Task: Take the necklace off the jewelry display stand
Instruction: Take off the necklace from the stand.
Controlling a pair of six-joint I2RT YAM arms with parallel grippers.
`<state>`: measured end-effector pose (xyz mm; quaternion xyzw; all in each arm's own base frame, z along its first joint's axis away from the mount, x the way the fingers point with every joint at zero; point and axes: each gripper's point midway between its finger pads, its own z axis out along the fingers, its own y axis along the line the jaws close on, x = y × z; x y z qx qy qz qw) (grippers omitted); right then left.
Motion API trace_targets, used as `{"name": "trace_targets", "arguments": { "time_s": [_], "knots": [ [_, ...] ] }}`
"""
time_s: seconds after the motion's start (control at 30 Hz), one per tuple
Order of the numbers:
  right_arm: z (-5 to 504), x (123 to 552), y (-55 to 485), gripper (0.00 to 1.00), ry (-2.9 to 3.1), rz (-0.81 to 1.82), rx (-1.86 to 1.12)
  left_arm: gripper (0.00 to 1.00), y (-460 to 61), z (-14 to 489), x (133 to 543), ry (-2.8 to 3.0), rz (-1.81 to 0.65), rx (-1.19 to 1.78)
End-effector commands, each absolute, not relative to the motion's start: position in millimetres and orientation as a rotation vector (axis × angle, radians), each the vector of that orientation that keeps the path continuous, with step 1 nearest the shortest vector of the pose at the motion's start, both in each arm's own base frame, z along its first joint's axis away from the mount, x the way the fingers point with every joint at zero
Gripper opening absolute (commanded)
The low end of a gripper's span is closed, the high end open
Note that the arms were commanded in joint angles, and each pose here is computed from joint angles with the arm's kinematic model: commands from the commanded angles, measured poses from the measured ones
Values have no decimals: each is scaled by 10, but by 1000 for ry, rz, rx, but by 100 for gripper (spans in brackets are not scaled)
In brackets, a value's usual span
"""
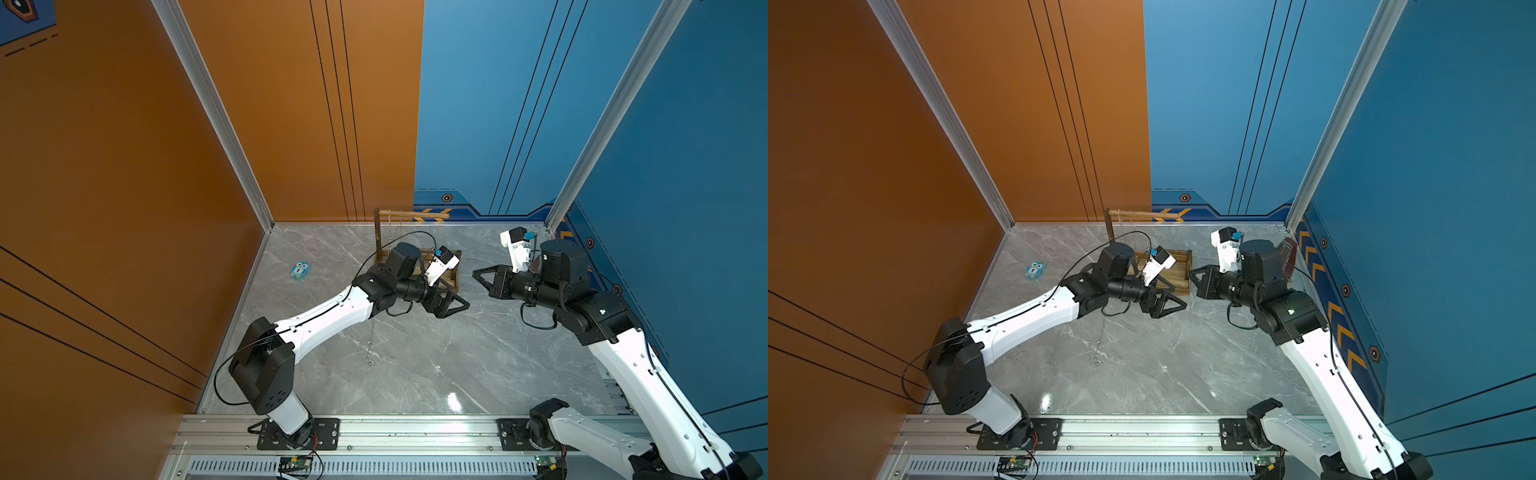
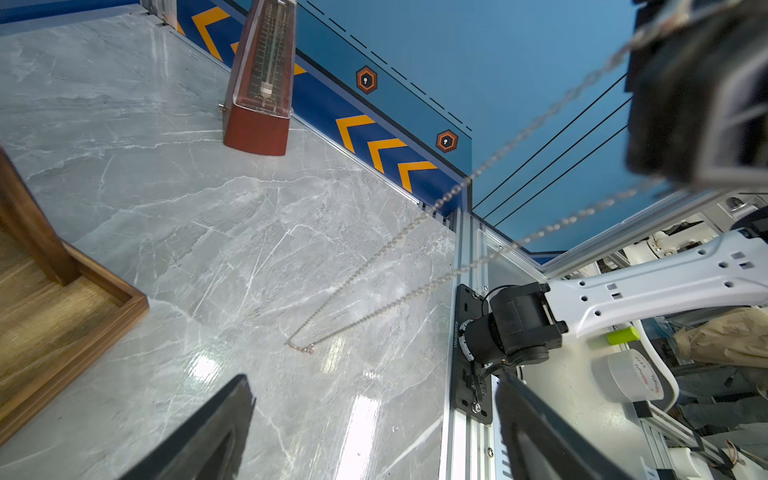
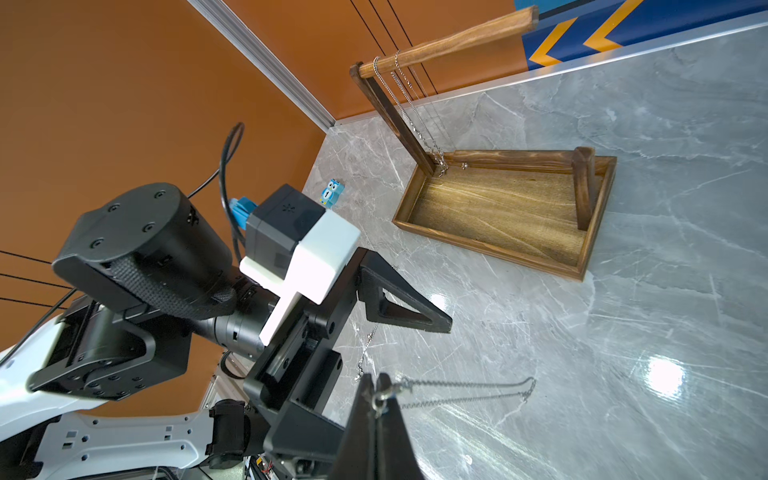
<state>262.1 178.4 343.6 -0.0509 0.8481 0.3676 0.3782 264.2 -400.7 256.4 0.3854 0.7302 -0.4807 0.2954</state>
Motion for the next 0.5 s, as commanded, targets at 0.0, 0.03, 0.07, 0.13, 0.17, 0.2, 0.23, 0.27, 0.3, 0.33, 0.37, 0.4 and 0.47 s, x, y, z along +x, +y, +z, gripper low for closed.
{"name": "trace_targets", "arguments": {
  "time_s": [0.0, 0.03, 0.07, 0.13, 0.17, 0.2, 0.23, 0.27, 0.3, 0.33, 0.37, 0.4, 0.47],
  "knots": [
    [3432, 2506, 1791, 0, 2174, 954, -170, 91, -4120, 2826, 2610, 1836, -1363, 1067],
    [3434, 2499, 1790, 0, 2174, 956, -173, 91, -4133, 2838, 2606, 1829, -1363, 1073],
    [3442, 2489, 1789, 0, 2173, 958, -176, 91, -4142, 2854, 2605, 1824, -1362, 1075],
    [3441, 2465, 1789, 0, 2177, 965, -183, 90, -4164, 2883, 2612, 1811, -1362, 1081],
    [3442, 2454, 1791, 0, 2178, 970, -186, 90, -4178, 2881, 2614, 1810, -1364, 1084],
    [3450, 2438, 1802, 0, 2179, 980, -193, 90, -4191, 2889, 2618, 1808, -1363, 1084],
    [3464, 2429, 1803, 0, 2177, 987, -195, 90, -4200, 2889, 2633, 1808, -1361, 1083],
    [3465, 2413, 1812, 0, 2178, 996, -200, 90, -4202, 2888, 2655, 1810, -1353, 1077],
    [3474, 2398, 1818, 0, 2177, 1005, -203, 89, -4203, 2887, 2673, 1810, -1343, 1073],
    [3482, 2385, 1822, 0, 2177, 1012, -206, 89, -4206, 2868, 2684, 1813, -1332, 1072],
    [3487, 2373, 1821, 0, 2177, 1014, -207, 89, -4208, 2859, 2692, 1812, -1327, 1073],
    [3491, 2365, 1822, 0, 2176, 1018, -208, 89, -4210, 2852, 2697, 1813, -1324, 1074],
    [3507, 2345, 1820, 0, 2173, 1024, -208, 89, -4236, 2839, 2690, 1816, -1337, 1078]
  ]
}}
